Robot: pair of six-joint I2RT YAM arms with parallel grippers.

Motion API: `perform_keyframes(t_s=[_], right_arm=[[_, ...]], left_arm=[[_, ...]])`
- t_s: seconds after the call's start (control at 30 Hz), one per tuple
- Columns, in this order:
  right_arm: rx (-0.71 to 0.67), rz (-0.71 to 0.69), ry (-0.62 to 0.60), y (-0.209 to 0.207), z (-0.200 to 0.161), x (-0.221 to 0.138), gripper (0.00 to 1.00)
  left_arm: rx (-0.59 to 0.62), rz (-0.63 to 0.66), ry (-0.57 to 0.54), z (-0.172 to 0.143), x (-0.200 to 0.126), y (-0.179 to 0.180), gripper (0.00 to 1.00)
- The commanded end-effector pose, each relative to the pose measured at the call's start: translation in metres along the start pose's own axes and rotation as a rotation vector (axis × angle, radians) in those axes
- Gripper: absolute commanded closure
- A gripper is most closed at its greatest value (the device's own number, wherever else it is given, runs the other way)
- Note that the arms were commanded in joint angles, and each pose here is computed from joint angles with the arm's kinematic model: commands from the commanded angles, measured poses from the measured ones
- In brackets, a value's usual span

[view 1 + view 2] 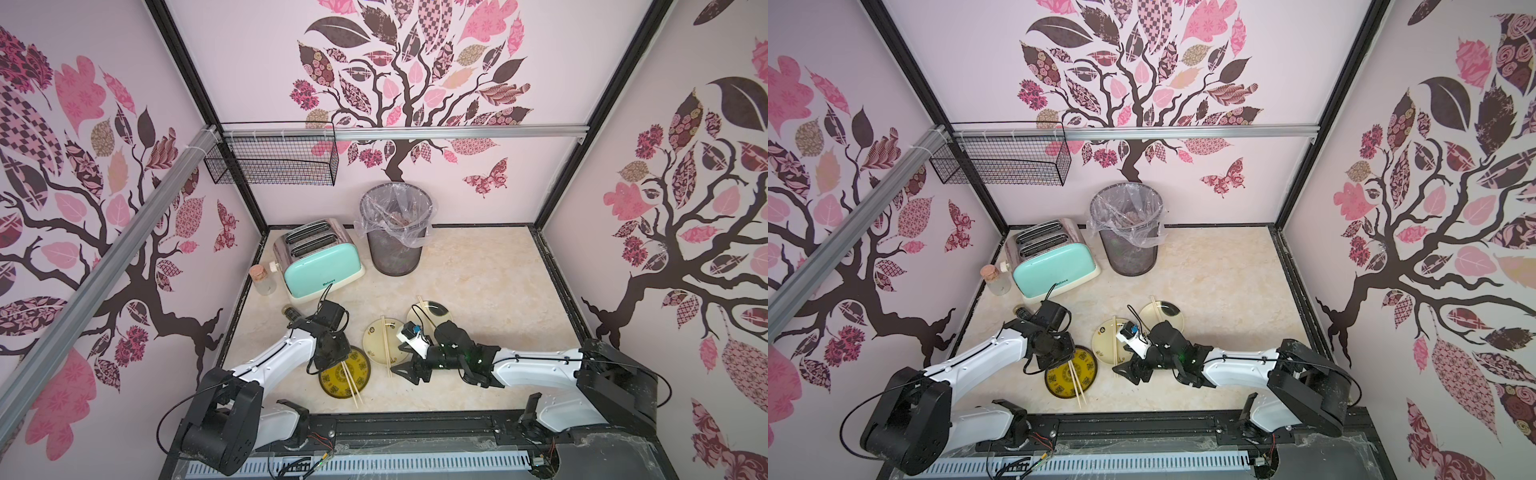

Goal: Remove the packaging of disposable chopsticks
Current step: Place the disposable chopsticks on the plate.

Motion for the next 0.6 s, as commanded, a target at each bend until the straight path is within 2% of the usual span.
perform_keyframes(t_s=[0.0,0.27,0.57], right_arm=[[-0.023,0.010,-0.026,0.0049,0.0147,0.0019,0.25],[-0.025,0.011,-0.030,0.0055,0.0153,0.0008,0.25],[-0.027,0.007,-0.032,0.0058,0.0156,0.0006,0.25]], left_arm=[[0.001,-0.002,-0.011,-0.0008,-0.0013,0.0003,0.76],[-0.001,-0.015,-0.027,-0.0005,-0.0054,-0.0004,0.69],[-0.001,-0.022,-0.021,-0.0010,-0.0025,-0.0007,0.69]])
Point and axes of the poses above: each gripper's point midway between its finger pads, its own x axis out along the fingers, its own y axis along the line the jaws close on, z = x × y, the point moved 7 cm from there along -x, back along the fingers, and after that the axes turned 3 degrees about x, right-handed, at the moved point
